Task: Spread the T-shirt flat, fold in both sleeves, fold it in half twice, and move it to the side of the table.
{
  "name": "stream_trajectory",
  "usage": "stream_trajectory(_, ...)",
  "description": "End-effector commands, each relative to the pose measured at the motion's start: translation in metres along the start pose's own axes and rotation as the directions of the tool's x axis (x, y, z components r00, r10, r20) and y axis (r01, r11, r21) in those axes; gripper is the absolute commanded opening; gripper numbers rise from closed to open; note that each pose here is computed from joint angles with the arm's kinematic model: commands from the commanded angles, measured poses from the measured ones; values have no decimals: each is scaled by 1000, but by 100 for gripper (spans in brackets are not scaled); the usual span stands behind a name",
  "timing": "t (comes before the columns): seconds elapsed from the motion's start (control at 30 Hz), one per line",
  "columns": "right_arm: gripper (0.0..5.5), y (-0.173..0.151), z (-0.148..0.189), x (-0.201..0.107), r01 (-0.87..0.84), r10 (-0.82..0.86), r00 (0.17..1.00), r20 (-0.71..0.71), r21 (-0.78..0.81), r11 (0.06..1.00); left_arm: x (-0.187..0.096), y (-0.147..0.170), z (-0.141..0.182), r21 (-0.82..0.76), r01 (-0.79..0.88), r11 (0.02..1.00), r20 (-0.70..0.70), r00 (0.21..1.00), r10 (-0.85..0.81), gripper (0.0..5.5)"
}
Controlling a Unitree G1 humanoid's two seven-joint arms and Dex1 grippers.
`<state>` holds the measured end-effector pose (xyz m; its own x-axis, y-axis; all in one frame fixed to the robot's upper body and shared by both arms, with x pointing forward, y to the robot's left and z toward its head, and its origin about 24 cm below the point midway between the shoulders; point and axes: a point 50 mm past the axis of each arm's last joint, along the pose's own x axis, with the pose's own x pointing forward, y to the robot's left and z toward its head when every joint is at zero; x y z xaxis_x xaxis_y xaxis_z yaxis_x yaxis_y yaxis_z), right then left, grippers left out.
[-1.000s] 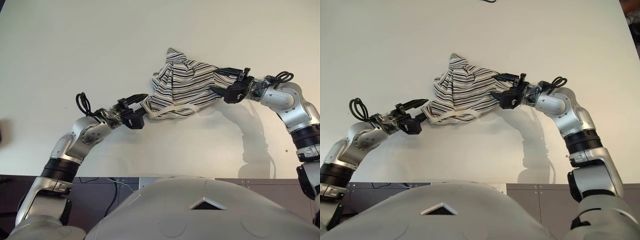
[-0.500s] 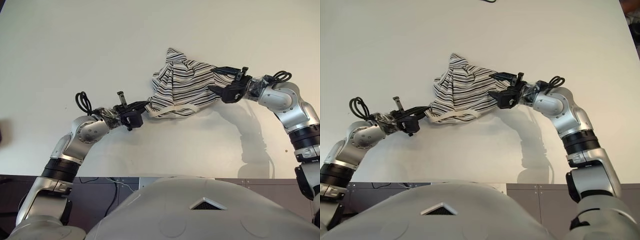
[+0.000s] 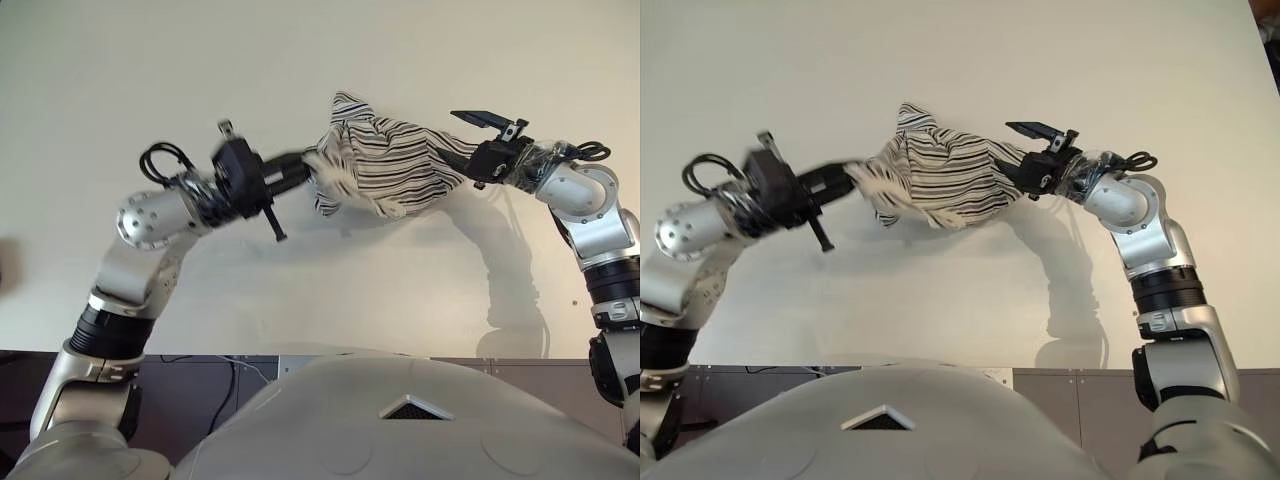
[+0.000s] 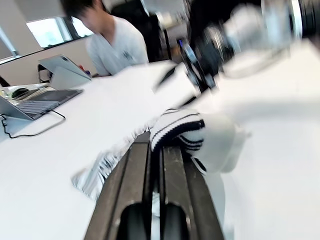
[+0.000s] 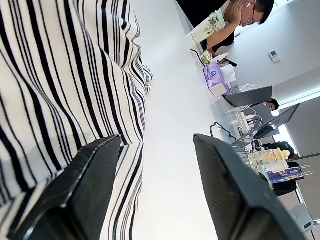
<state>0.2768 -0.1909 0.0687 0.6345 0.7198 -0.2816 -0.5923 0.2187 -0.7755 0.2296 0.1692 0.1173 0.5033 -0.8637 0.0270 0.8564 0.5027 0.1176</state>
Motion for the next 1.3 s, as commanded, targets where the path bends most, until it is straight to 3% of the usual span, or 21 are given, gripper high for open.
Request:
stream_trajectory(0.03, 266, 1, 4, -6, 26, -28, 1000, 9, 154, 988, 12, 86, 78, -601, -309, 737, 187, 842, 506, 13)
stream_trajectory(0.1, 266, 12, 14, -2, -27, 19, 999, 49, 167, 986, 5, 98, 44, -596, -506, 624, -59, 802, 595, 13)
stream_trajectory(0.17, 266, 17, 22, 1, -39, 27, 997, 73, 174, 984, 3, 91, 25, -527, -581, 619, -205, 795, 571, 13)
stream_trajectory(0.27, 266, 18, 34, 2, -52, 30, 993, 113, 198, 979, 14, 75, 23, -390, -555, 735, -292, 831, 473, 13)
stream_trajectory(0.37, 266, 27, 53, 6, -108, 69, 981, 179, 219, 970, 25, 56, 26, -183, -418, 890, -358, 871, 335, 13)
stream_trajectory(0.53, 266, 58, 66, 20, -218, 172, 960, 220, 205, 954, 24, 57, 24, -61, -342, 938, -406, 867, 289, 13)
stream_trajectory(0.73, 266, 66, 50, 42, -153, 131, 983, 132, 172, 973, 23, 51, 20, -64, -298, 952, -418, 875, 245, 13)
stream_trajectory(0.87, 266, 73, 36, 39, -254, 250, 966, 68, 64, 965, 22, 47, 22, -56, -266, 962, -415, 883, 220, 13)
stream_trajectory(1.1, 266, 51, -19, -10, -558, 517, 828, -219, -226, 799, 4, 45, 30, 80, -203, 976, -405, 888, 218, 13)
stream_trajectory(1.3, 266, -4, -63, -52, -626, 451, 758, -471, -331, 706, -19, 34, 29, 284, 10, 959, -469, 873, 130, 13)
